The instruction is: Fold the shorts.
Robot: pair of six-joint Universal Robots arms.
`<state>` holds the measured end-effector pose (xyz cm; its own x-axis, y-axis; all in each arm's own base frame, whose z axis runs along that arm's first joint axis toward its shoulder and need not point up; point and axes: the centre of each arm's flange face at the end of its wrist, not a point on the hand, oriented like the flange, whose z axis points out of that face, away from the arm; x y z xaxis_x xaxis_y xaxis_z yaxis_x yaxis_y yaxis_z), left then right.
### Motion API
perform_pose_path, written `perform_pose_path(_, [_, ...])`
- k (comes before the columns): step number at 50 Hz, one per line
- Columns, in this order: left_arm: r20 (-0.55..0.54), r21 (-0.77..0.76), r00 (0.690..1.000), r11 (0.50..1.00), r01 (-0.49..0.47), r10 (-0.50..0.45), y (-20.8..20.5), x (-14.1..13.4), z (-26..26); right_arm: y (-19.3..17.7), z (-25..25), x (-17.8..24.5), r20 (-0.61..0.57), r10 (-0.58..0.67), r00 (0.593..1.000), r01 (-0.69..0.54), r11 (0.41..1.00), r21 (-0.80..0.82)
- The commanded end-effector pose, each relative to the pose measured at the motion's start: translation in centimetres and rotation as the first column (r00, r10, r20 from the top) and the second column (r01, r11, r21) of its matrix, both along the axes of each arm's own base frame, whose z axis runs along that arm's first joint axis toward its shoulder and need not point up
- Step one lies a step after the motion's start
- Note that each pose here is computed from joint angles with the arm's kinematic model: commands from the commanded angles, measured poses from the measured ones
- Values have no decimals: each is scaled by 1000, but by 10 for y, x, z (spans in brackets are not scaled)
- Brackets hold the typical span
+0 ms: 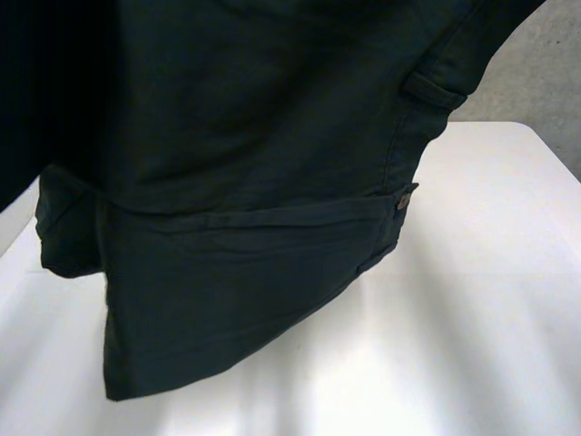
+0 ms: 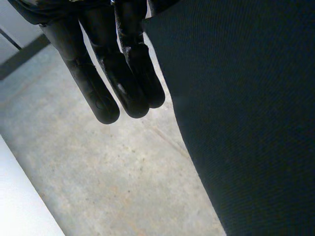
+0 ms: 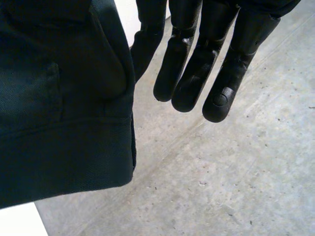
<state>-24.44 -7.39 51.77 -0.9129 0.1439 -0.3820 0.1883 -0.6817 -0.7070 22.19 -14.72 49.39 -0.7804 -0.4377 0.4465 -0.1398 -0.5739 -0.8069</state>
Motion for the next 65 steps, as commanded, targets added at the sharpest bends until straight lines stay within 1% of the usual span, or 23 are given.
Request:
perform_pose_path(1, [7, 1, 1000, 1000, 9, -9, 3, 0, -1, 3, 0, -3, -16, -12, 1000, 12, 1000, 19])
perform_pose_path(4, [51, 39, 999, 999, 7, -9, -6, -10, -15, -3, -7, -1, -28, -12, 1000, 14, 999, 48])
perform_pose_path(6, [94, 75, 996, 997, 3, -10, -17, -22, -30, -21, -19, 5, -48, -13, 999, 17, 995, 100])
perform_pose_path(8, [154, 130, 988, 991, -28, 7, -40, -38, -54, -38, -32, 10, -72, -12, 997, 23, 989, 144])
perform_pose_path(9, [173, 147, 985, 988, -46, 20, -50, -41, -62, -55, -46, 15, -100, -16, 995, 35, 982, 186])
perform_pose_path(14, [230, 266, 969, 953, -147, 86, -118, -52, -109, -97, -83, 29, -176, -46, 983, 92, 960, 265])
perform_pose_path(15, [240, 308, 967, 938, -159, 85, -141, -56, -126, -105, -90, 31, -190, -53, 980, 105, 955, 278])
perform_pose_path(17, [250, 341, 966, 927, -155, 69, -159, -62, -143, -127, -114, 39, -231, -65, 971, 139, 937, 320])
perform_pose_path(20, [261, 380, 965, 917, -117, 15, -193, -80, -177, -141, -134, 54, -264, -55, 963, 147, 929, 340])
perform_pose_path(24, [262, 361, 965, 927, -100, 2, -236, -97, -215, -173, -171, 75, -305, -78, 949, 182, 927, 327])
perform_pose_path(28, [230, 306, 973, 946, -109, 38, -282, -103, -251, -213, -201, 92, -287, -169, 943, 242, 940, 241])
perform_pose_path(32, [175, 215, 983, 971, -99, 62, -315, -115, -277, -237, -227, 119, -249, -194, 949, 230, 965, 126])
perform_pose_path(34, [161, 170, 986, 983, -73, 46, -326, -122, -289, -247, -246, 132, -252, -187, 950, 208, 976, 61])
perform_pose_path(39, [163, 110, 986, 994, -3, -15, -331, -132, -301, -261, -281, 147, -291, -238, 927, 228, 971, -68])
perform_pose_path(43, [158, 125, 987, 992, -13, -7, -326, -134, -302, -265, -288, 144, -351, -350, 868, 321, 937, -141])
perform_pose_path(45, [157, 151, 988, 988, -37, 13, -324, -133, -303, -257, -283, 146, -360, -365, 858, 342, 931, -129])
perform_pose_path(51, [143, 223, 987, 969, -104, 73, -295, -115, -266, -226, -247, 133, -323, -313, 893, 331, 944, 2])
perform_pose_path(56, [113, 332, 989, 935, -125, 92, -260, -90, -244, -178, -215, 113, -280, -180, 943, 238, 952, 190])
perform_pose_path(59, [67, 439, 996, 894, -86, 63, -227, -71, -232, -155, -213, 105, -296, -93, 950, 180, 943, 280])
perform_pose_path(61, [47, 500, 998, 864, -67, 50, -212, -63, -230, -136, -222, 97, -329, -18, 944, 153, 909, 388])
perform_pose_path(63, [8, 598, 999, 801, -37, 40, -189, -49, -230, -128, -232, 88, -345, 15, 938, 159, 868, 471])
perform_pose_path(64, [-8, 630, 999, 776, -25, 39, -183, -44, -230, -121, -244, 79, -350, 37, 936, 172, 818, 548])
perform_pose_path(65, [-38, 692, 998, 722, -8, 47, -170, -36, -233, -117, -250, 74, -350, 44, 936, 181, 791, 585])
